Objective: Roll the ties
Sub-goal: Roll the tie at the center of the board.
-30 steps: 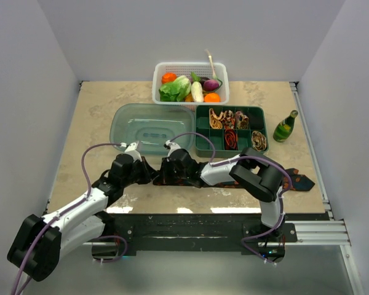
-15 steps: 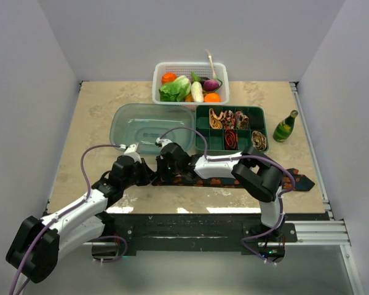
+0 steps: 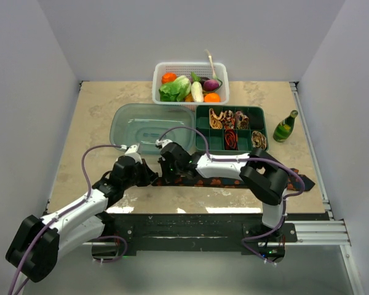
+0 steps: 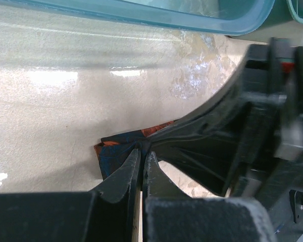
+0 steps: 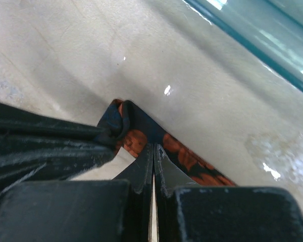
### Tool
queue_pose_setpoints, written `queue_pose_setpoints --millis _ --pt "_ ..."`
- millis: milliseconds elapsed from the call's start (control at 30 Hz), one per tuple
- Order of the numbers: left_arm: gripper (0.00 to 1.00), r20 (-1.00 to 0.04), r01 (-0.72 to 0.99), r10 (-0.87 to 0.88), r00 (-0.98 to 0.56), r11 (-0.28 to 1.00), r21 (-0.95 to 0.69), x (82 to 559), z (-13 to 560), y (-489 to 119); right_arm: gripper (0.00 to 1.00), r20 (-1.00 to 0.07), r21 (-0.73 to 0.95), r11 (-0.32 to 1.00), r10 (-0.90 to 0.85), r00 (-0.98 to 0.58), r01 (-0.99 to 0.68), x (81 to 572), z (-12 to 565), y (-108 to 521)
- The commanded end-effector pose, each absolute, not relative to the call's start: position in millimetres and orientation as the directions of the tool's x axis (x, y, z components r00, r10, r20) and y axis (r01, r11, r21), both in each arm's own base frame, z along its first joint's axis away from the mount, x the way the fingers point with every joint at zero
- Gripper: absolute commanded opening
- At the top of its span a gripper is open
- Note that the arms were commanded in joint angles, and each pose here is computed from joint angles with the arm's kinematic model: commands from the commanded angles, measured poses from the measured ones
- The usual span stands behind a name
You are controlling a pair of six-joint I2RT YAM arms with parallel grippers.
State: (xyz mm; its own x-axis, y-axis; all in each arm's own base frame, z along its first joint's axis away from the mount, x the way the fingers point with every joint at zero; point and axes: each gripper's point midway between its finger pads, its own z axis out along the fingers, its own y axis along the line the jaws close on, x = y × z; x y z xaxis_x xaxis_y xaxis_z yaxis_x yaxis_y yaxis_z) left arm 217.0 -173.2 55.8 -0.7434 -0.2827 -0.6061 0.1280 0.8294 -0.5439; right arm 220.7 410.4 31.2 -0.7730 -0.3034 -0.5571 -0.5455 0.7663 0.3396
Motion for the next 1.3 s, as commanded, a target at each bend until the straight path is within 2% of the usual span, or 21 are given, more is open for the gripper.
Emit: queue_pose_setpoints --millis 0,300,467,567,600,667,733,833,933,1033,1133,1167,1267 --pt "0.0 -0.63 0.158 -0.276 -0.726 0.825 -0.543 225.7 63.9 -179.9 0.0 -0.636 0.308 0.774 -0.265 -0.724 -0.554 227.2 70.2 398.1" --pt "0.01 -0.61 0.163 -0.266 -0.747 0.816 -0.555 224.6 52.0 -189.9 0.0 -0.669 0.255 0.809 -0.247 -0.701 -0.529 235.3 77.2 381.3" --pt "0.08 -0.598 0.15 -0.279 -0.752 0.81 -0.567 223.7 46.7 -191.9 0.0 -0.655 0.265 0.804 -0.255 -0.711 -0.532 231.9 68.7 382.2" --pt "0.19 -0.588 0.146 -0.295 -0.753 0.796 -0.587 222.3 45.4 -194.0 0.0 -0.653 0.267 0.803 -0.257 -0.713 -0.533 230.4 66.6 382.3" --pt "0.28 -0.586 0.15 -0.298 -0.754 0.79 -0.594 221.7 46.1 -195.5 0.0 -0.653 0.263 0.804 -0.258 -0.712 -0.533 230.7 66.0 381.6" --pt "0.36 -0.583 0.16 -0.293 -0.758 0.783 -0.602 220.4 46.9 -197.8 0.0 -0.65 0.265 0.805 -0.258 -0.715 -0.531 230.6 64.3 381.3" --pt "0.49 -0.583 0.17 -0.3 -0.755 0.77 -0.616 218.2 47.3 -199.4 0.0 -0.647 0.267 0.804 -0.259 -0.717 -0.531 229.7 61.7 381.0" --pt "0.55 -0.575 0.161 -0.331 -0.748 0.75 -0.642 215.7 47.3 -199.0 0.0 -0.646 0.273 0.803 -0.255 -0.72 -0.529 228.8 60.5 380.9" --pt "0.52 -0.569 0.147 -0.361 -0.738 0.738 -0.659 214.6 47.6 -197.7 0.0 -0.647 0.268 0.804 -0.258 -0.717 -0.531 228.8 60.9 380.9" --pt "0.38 -0.57 0.142 -0.374 -0.732 0.734 -0.664 214.9 48.8 -196.6 0.0 -0.649 0.266 0.803 -0.26 -0.715 -0.533 229.2 61.9 380.8" --pt "0.19 -0.571 0.133 -0.373 -0.731 0.743 -0.656 214.2 46.0 -193.9 0.0 -0.648 0.268 0.8 -0.262 -0.715 -0.537 228.8 60.4 380.7" --pt "0.09 -0.573 0.128 -0.375 -0.729 0.747 -0.652 214.8 45.3 -192.7 0.0 -0.649 0.274 0.797 -0.26 -0.715 -0.538 228.5 61.8 381.9" --pt "0.0 -0.572 0.116 -0.377 -0.729 0.755 -0.645 215.6 41.3 -190.6 0.0 -0.652 0.291 0.782 -0.259 -0.712 -0.551 226.5 64.6 385.6"
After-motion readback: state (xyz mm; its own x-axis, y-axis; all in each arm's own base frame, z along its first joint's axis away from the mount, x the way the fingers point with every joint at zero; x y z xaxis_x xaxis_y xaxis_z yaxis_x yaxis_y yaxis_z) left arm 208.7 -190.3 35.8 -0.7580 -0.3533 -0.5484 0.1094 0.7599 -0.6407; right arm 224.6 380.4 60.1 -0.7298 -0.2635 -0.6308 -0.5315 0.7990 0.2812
